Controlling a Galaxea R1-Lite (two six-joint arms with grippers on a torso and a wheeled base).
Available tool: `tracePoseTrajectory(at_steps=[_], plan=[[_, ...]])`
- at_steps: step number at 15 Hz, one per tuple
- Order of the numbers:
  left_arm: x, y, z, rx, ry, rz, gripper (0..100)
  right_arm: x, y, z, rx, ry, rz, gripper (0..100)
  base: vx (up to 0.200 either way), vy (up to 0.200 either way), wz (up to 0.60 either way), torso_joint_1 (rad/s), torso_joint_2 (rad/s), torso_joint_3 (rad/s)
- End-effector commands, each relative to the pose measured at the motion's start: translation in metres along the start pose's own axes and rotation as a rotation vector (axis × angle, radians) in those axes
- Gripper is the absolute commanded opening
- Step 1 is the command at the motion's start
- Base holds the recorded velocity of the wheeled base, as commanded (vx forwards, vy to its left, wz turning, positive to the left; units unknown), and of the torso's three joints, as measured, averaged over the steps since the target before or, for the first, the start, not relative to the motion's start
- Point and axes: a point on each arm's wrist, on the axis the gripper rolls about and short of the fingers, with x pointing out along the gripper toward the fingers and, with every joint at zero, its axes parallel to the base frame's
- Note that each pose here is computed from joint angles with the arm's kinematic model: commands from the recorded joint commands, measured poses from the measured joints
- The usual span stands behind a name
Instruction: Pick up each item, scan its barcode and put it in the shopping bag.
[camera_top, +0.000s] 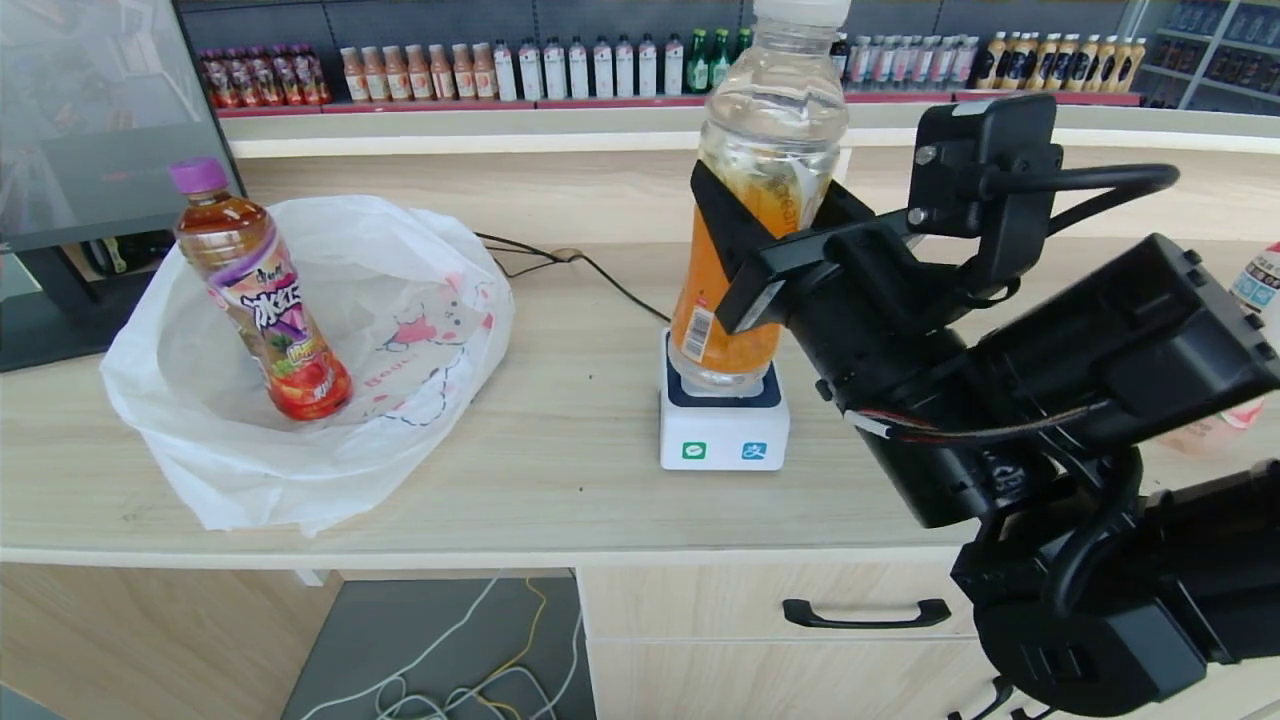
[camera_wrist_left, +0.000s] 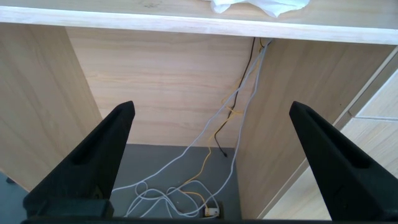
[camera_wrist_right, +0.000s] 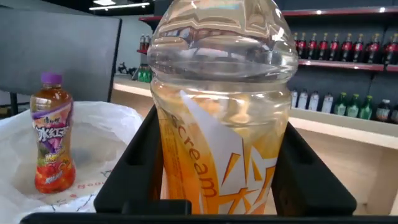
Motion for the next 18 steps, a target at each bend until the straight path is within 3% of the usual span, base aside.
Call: tracePoseTrajectory(at_steps=[1,5,9,11,18], plan=[[0.000,0.000,0.000,-0.001,-0.001,0.000,100,-0.001,-0.003,0.003,0.049,0.011,-0.073,0,0.000,0.000,0.00,0.000,0.00,0.000],[0.000,0.000,0.000,-0.002,-0.001,0.002,100,0.001,0.000,0.003,0.077,0.005,-0.068,0,-0.150,0.000,0.00,0.003,0.00,0.003],[0.000,0.000,0.000,0.001,-0.001,0.000,100,-0.005,-0.002,0.003,0.095,0.019,-0.070,0,0.000,0.000,0.00,0.000,0.00,0.000],[0.000,0.000,0.000,0.001,0.000,0.000,100,0.004,0.001,0.008,0.108,-0.016,-0.075,0,0.000,0.000,0.00,0.000,0.00,0.000],[0.000,0.000,0.000,-0.022,-0.001,0.003,100,0.008,0.002,0.008,0.112,-0.029,-0.079,0,0.000,0.200,0.00,0.007,0.00,0.003]])
